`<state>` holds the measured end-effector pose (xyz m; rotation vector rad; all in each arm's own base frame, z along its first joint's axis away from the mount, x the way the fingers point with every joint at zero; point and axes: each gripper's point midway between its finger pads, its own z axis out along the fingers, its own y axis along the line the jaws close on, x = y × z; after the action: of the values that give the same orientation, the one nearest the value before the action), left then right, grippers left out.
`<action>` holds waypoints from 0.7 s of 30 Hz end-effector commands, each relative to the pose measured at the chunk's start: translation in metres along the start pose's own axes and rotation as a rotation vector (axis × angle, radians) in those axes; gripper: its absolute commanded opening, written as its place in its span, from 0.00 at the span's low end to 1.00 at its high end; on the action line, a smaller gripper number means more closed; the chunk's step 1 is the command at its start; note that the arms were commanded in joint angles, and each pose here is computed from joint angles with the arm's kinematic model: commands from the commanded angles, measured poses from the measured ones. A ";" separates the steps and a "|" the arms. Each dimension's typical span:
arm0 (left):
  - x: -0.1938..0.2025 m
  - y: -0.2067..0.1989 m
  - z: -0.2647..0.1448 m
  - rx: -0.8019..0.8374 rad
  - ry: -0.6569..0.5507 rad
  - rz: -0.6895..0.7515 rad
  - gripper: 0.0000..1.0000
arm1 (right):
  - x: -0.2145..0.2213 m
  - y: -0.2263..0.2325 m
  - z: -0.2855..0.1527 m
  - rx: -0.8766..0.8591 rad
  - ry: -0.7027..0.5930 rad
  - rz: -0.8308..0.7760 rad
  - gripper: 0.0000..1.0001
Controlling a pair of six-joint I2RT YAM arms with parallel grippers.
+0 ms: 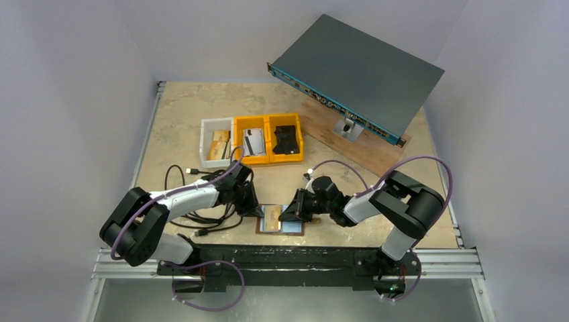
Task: Take the credit cards out of the card holder
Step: Remove the credit card from the card holder.
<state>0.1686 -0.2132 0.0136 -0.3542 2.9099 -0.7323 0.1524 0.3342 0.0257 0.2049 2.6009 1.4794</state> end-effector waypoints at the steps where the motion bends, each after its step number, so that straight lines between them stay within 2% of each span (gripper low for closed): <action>1: 0.003 0.058 0.003 -0.241 -0.052 -0.024 0.00 | -0.007 0.001 -0.007 0.007 -0.034 -0.015 0.07; 6: 0.003 0.057 0.003 -0.235 -0.055 -0.029 0.00 | -0.008 0.000 -0.010 0.006 -0.042 -0.016 0.08; 10: 0.003 0.055 0.003 -0.224 -0.051 -0.029 0.00 | -0.009 0.002 -0.006 -0.001 -0.029 -0.031 0.20; 12: 0.003 0.053 0.003 -0.219 -0.048 -0.026 0.00 | -0.011 0.002 -0.004 -0.006 -0.036 -0.034 0.24; 21: 0.002 0.051 0.005 -0.211 -0.046 -0.024 0.00 | -0.010 0.003 0.003 -0.021 -0.016 -0.023 0.20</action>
<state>0.1713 -0.2075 0.0130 -0.3867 2.8915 -0.6778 0.1562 0.3300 0.0234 0.2057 2.5978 1.4684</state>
